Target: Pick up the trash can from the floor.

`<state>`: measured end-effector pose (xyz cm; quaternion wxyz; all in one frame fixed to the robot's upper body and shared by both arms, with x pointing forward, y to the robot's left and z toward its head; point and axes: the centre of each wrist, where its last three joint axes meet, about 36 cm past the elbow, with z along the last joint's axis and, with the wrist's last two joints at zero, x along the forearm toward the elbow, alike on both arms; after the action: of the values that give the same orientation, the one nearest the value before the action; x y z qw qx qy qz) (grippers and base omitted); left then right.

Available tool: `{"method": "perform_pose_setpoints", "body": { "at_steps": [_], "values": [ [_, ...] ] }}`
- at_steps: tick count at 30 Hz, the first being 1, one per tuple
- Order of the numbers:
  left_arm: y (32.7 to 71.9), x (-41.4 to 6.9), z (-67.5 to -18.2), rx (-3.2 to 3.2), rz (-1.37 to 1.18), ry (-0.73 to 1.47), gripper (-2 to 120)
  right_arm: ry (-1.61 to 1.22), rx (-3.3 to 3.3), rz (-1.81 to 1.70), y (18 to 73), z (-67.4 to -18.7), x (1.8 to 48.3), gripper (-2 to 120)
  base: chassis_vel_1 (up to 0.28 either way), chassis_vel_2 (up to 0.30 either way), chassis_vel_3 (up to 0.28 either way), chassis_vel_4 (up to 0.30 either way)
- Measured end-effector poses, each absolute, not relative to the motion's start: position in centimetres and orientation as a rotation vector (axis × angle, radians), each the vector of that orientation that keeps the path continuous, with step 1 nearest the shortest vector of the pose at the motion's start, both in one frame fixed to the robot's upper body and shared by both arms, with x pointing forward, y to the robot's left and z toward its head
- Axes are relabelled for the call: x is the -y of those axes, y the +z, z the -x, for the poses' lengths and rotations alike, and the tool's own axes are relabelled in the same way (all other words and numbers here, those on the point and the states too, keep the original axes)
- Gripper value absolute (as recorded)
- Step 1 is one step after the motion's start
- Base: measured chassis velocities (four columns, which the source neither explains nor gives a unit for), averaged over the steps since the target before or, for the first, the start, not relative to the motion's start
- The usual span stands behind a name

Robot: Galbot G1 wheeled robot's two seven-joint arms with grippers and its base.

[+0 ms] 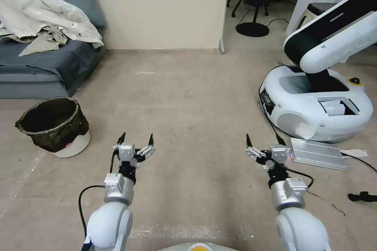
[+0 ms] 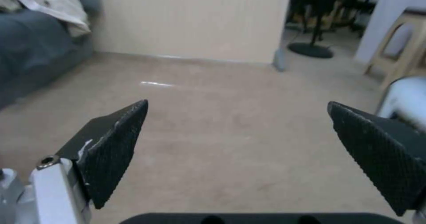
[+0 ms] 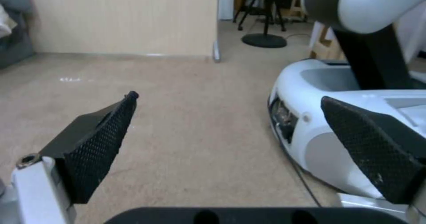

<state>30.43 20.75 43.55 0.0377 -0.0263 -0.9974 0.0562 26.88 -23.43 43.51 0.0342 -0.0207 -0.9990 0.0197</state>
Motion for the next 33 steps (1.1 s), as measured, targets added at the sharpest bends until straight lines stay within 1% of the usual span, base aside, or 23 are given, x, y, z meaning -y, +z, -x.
{"method": "perform_pose_setpoints", "body": {
  "at_steps": [1, 2, 4, 13, 33],
  "values": [
    [45.2, -20.3, -30.3, 3.056, 0.109, 0.234, 100, 0.051, 3.075, 0.079, 45.0, -26.2, 23.4, 100, 0.000, 0.000, 0.000, 0.000],
    [46.0, -20.4, -30.1, 3.064, 0.118, 0.234, 100, 0.043, 3.088, 0.092, 45.6, -25.5, 23.4, 100, 0.000, 0.000, 0.000, 0.000],
    [46.1, -20.7, -29.9, 3.062, 0.112, 0.216, 100, 0.037, 3.090, 0.095, 45.5, -25.1, 23.4, 100, 0.000, 0.000, 0.000, 0.000],
    [45.3, -21.5, -29.3, 3.066, 0.073, 0.178, 100, 0.030, 3.136, 0.077, 44.7, -24.8, 23.8, 100, 0.000, 0.000, 0.000, 0.000],
    [44.7, -21.4, -28.7, 3.040, 0.024, 0.176, 100, 0.004, 3.145, 0.066, 43.6, -25.2, 24.0, 100, 0.000, 0.000, 0.000, 0.000]
  ]
}}
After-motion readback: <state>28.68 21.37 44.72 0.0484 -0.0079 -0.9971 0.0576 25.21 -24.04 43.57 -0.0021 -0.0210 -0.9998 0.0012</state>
